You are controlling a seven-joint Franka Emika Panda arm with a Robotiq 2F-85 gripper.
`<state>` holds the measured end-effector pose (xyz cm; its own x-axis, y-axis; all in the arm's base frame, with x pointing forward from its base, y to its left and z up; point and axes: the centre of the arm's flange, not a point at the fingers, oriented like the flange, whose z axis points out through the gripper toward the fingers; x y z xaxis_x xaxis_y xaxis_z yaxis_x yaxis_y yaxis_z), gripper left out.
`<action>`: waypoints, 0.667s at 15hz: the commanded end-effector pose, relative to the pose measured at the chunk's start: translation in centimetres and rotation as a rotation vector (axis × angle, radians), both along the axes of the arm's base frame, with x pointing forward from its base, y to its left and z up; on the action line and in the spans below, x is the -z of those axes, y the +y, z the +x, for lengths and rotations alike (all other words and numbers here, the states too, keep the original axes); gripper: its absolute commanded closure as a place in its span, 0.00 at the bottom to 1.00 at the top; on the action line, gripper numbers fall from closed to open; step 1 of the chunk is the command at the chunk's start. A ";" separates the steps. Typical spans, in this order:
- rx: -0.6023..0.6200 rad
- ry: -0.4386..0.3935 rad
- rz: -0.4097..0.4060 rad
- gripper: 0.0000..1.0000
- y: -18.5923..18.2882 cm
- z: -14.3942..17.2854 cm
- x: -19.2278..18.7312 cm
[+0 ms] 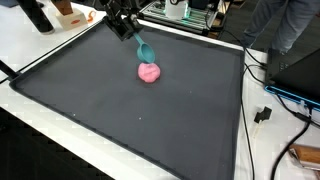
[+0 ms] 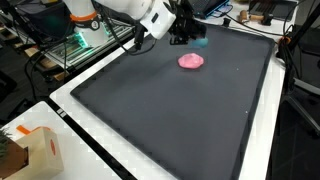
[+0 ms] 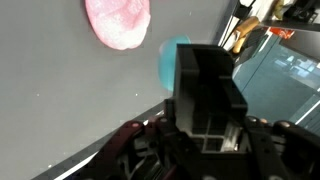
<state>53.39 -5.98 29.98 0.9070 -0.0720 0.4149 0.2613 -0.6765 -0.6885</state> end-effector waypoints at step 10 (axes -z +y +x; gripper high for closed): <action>-0.079 -0.090 -0.534 0.75 8.1 -0.7 -5.7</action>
